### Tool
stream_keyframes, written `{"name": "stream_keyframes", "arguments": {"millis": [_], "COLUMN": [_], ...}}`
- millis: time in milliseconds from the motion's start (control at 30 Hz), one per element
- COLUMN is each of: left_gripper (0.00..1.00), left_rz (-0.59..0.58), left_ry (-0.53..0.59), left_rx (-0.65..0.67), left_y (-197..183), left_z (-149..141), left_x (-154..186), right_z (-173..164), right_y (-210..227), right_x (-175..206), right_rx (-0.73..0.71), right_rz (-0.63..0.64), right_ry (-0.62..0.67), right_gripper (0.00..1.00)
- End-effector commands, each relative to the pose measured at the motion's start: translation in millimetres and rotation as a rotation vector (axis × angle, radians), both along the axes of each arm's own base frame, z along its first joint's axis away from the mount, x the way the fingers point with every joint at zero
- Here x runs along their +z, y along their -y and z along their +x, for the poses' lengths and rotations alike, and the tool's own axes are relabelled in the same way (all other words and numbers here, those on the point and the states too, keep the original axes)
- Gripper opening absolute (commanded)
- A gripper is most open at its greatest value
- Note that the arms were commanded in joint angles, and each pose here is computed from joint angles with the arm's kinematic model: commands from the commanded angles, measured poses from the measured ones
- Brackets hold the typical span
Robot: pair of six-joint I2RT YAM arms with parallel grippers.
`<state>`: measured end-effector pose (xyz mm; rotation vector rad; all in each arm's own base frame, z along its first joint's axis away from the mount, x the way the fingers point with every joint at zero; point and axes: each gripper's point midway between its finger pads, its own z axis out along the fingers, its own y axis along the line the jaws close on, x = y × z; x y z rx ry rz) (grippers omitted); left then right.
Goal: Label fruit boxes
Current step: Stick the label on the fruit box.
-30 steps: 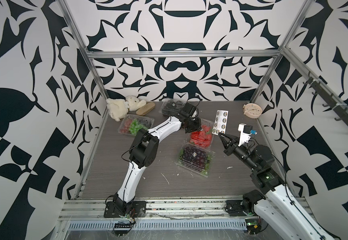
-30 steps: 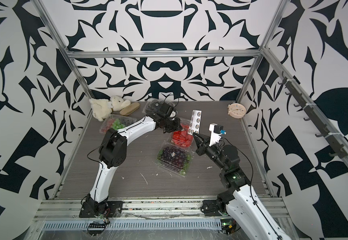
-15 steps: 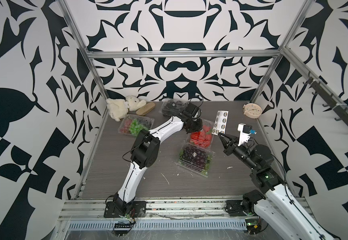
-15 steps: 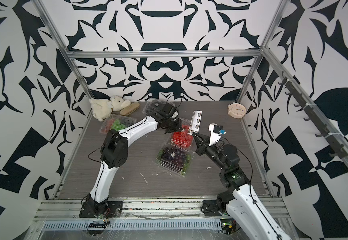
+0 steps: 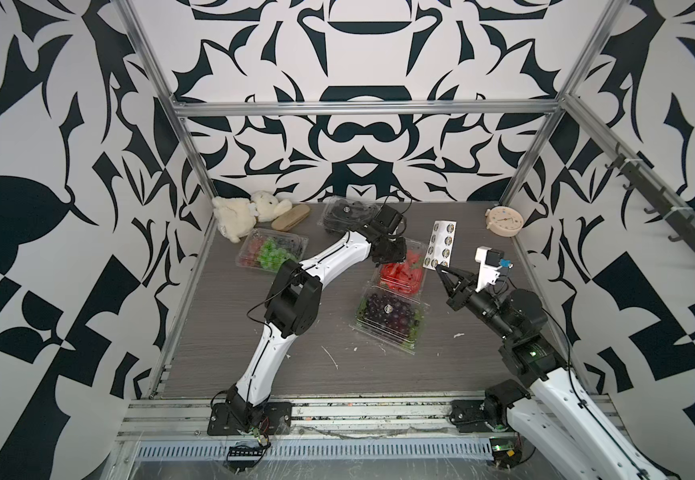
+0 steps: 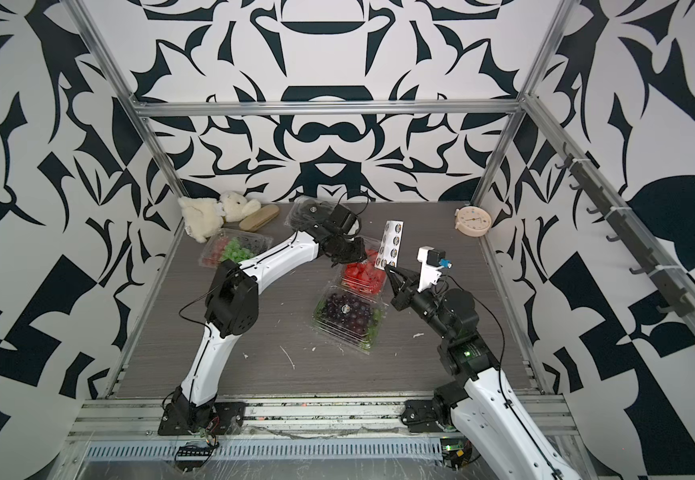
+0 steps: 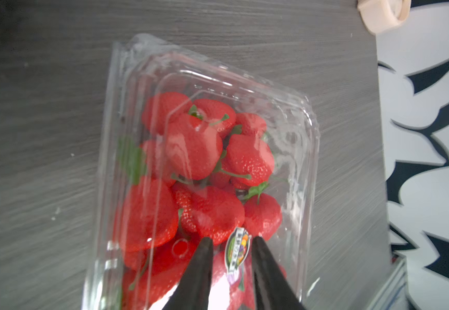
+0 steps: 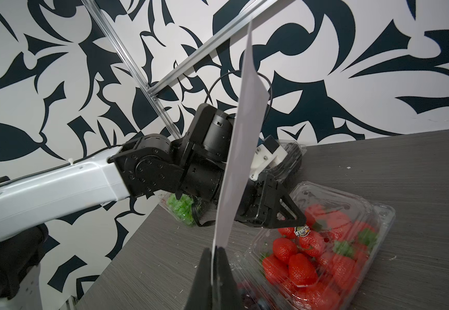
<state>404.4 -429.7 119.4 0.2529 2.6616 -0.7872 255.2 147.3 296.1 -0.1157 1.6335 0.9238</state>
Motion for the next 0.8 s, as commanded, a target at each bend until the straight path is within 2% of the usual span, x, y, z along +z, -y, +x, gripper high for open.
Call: {"name": "stream_keyframes", "arguments": {"millis": [0, 267, 300, 333, 367, 400, 600, 767], "left_gripper": [0.31, 0.27, 0.22, 0.09, 0.02, 0.0, 0.0, 0.0], "left_rz": [0.084, 0.019, 0.012, 0.002, -0.015, -0.034, -0.133, -0.156], "left_ry": [-0.009, 0.085, 0.092, 0.101, 0.101, 0.095, 0.01, -0.034], "left_rx": [0.004, 0.03, 0.032, 0.032, 0.03, 0.028, -0.015, -0.029], "left_y": [-11, -11, -12, -11, -9, -7, 12, 19], "left_z": [-4, 2, 2, 2, 1, 0, -7, -9], "left_x": [-12, 31, 35, 38, 40, 41, 33, 22], "right_z": [-2, -2, -2, -2, -2, -2, -1, -1], "right_y": [0, 1, 1, 0, 0, 1, 1, 1], "right_x": [17, 16, 16, 16, 16, 16, 16, 16], "right_rx": [0.009, 0.005, 0.006, 0.006, 0.006, 0.005, 0.005, 0.005], "right_rz": [0.03, 0.03, 0.03, 0.03, 0.03, 0.03, 0.03, 0.03], "right_ry": [0.059, 0.059, 0.059, 0.058, 0.059, 0.059, 0.057, 0.059], "right_gripper": [0.0, 0.0, 0.0, 0.0, 0.0, 0.0, 0.0, 0.0]}}
